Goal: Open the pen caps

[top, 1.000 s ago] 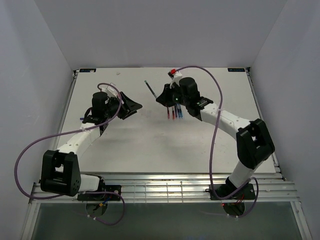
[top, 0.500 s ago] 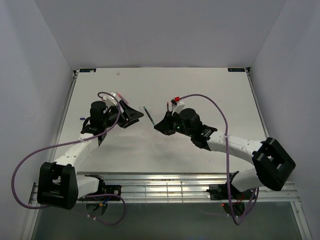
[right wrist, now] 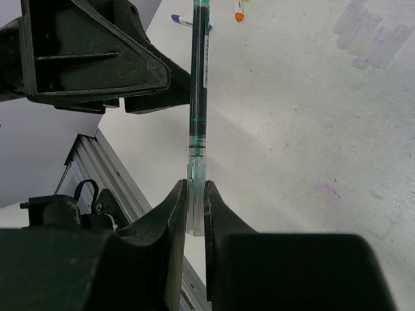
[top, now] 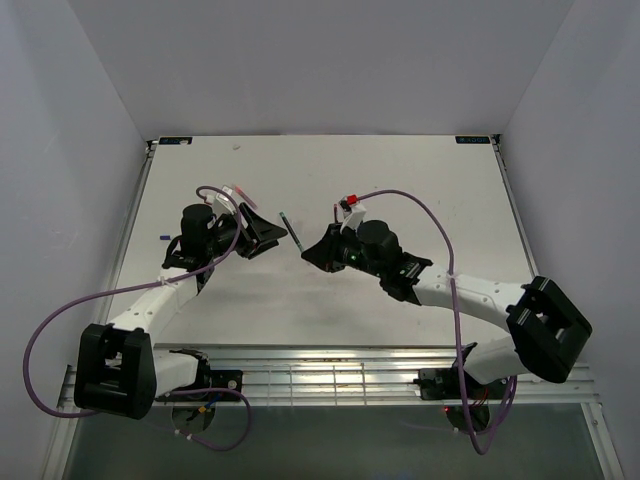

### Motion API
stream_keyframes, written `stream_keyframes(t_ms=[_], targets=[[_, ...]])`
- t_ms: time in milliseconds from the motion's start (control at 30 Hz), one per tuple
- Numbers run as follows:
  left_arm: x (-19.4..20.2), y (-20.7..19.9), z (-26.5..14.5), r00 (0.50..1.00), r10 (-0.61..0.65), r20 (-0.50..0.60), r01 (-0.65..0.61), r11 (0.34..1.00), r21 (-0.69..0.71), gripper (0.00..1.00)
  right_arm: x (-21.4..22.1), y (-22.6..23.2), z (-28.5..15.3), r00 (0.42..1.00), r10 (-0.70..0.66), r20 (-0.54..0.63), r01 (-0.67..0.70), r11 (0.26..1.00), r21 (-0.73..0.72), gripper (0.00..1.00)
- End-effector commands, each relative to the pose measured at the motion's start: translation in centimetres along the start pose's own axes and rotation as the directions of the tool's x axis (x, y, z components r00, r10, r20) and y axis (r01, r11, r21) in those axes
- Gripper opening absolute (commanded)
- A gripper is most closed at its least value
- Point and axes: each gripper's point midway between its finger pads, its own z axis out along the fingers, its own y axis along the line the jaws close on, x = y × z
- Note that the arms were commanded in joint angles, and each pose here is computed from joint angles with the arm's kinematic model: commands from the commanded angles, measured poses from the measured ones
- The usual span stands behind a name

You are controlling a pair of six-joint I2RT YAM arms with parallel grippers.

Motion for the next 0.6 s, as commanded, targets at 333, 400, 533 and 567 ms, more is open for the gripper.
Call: stream_keyframes(t_ms=[333, 400, 533, 567], targets=[[-0.9, -1.5, 0.3, 0.999, 0.043, 0.003, -0.043, 0.998, 0.041, 0.64, -0.2, 2.9, 1.3, 1.000, 0.021, 0.005, -0.020, 0.988, -0.152, 0.08], [-1.0, -1.4, 0.6, 0.999, 0.046, -0.002, -0.046, 0.998, 0.039, 0.62, -0.1, 3.3, 1.5, 1.000, 0.024, -0.001, -0.024, 0.984, -0.178, 0.08], [-1.5, -1.6, 0.9, 0.998, 0.060, -0.002, -0.059, 0.997, 0.041, 0.58, 0.8, 4.3, 2.0, 0.998, 0.017, -0.052, -0.029, 0.971, -0.236, 0.08], [-1.7, -1.7, 0.9, 0.998, 0.062, -0.003, -0.062, 0.997, 0.040, 0.56, 1.1, 4.3, 2.2, 0.998, 0.016, -0.064, -0.031, 0.970, -0.240, 0.08]])
